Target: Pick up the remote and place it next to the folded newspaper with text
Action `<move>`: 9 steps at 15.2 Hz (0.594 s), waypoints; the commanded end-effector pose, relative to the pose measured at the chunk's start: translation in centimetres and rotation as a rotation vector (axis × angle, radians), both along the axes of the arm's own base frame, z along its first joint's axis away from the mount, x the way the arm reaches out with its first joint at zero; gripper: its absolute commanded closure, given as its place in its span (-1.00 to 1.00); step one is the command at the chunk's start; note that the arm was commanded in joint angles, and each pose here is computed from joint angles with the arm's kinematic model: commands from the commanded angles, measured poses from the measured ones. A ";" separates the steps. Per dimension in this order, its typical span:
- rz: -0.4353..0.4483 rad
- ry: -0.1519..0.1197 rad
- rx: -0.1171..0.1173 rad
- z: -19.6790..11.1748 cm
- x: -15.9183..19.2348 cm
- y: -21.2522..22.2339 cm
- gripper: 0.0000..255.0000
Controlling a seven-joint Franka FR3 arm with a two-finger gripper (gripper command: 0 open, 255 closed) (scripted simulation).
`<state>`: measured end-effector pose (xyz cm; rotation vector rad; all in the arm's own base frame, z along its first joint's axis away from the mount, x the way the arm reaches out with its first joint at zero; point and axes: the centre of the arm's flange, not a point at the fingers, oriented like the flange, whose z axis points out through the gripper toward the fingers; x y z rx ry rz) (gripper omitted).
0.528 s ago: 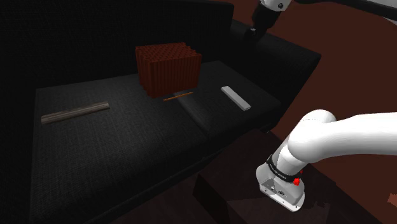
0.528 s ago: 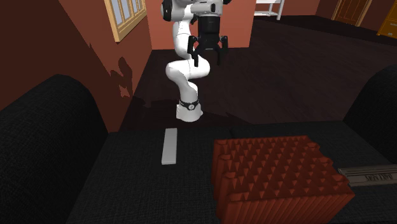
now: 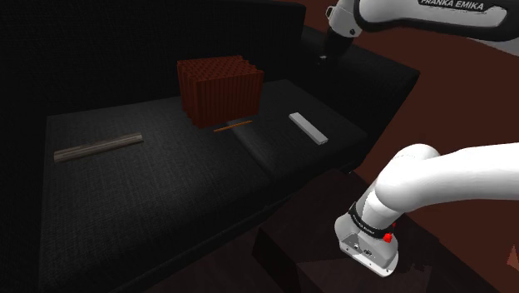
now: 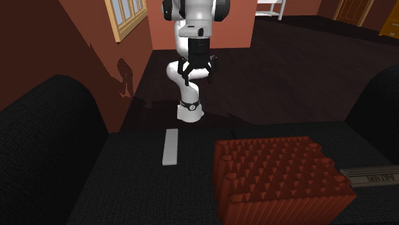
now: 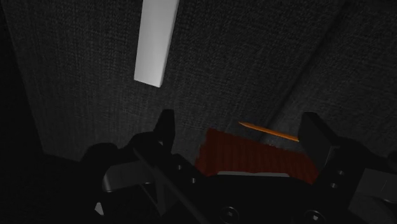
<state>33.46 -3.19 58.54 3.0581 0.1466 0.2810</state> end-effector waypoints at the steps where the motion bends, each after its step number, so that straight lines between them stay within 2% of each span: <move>1: -0.010 0.011 0.005 -2.6 0.5 -1.3 -1.00; 9: -0.053 0.057 0.025 -11.2 3.0 -7.2 -1.00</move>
